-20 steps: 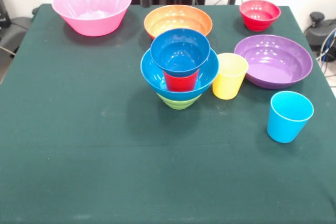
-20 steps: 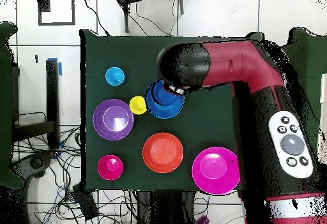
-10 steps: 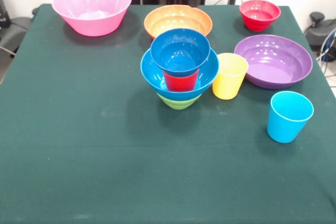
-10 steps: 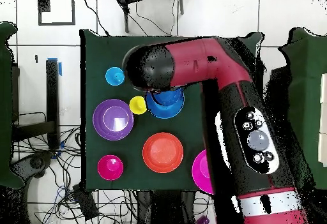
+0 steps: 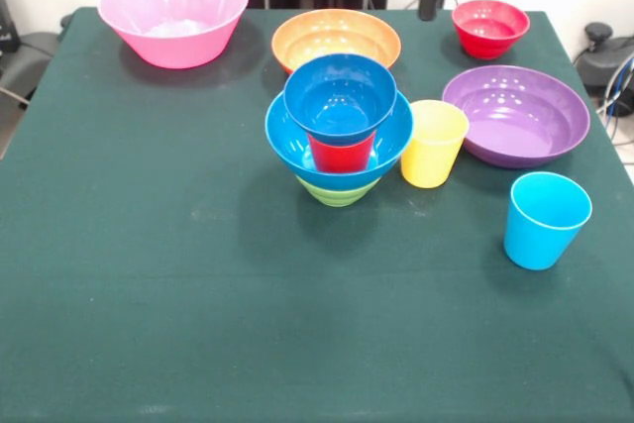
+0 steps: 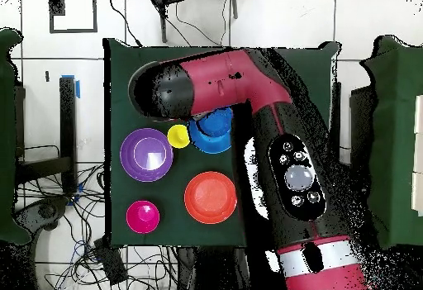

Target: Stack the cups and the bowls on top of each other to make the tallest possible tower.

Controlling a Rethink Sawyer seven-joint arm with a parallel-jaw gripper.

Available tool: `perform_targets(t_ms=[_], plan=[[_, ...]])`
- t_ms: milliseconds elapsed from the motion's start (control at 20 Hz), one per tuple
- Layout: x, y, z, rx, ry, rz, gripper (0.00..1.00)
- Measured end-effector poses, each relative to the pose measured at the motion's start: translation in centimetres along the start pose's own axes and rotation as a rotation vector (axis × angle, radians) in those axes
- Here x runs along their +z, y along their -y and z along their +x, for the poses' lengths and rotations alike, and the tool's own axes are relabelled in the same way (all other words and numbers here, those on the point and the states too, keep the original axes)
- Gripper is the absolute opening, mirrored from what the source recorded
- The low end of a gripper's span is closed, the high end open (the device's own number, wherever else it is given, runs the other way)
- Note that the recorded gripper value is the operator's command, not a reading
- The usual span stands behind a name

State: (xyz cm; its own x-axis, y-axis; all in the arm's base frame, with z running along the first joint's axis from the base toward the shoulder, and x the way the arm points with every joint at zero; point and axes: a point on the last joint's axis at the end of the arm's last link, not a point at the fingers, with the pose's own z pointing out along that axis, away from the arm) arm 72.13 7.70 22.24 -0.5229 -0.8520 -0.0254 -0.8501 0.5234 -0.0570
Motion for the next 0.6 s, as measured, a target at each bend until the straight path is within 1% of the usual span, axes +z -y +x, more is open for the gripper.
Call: perform_targets(t_ms=[150,600], plan=[[0.12,-0.37,-0.52,0.024,0.007,0.008,1.0],[0.03,0.0,-0.86,0.048,0.037,0.026,1.0]])
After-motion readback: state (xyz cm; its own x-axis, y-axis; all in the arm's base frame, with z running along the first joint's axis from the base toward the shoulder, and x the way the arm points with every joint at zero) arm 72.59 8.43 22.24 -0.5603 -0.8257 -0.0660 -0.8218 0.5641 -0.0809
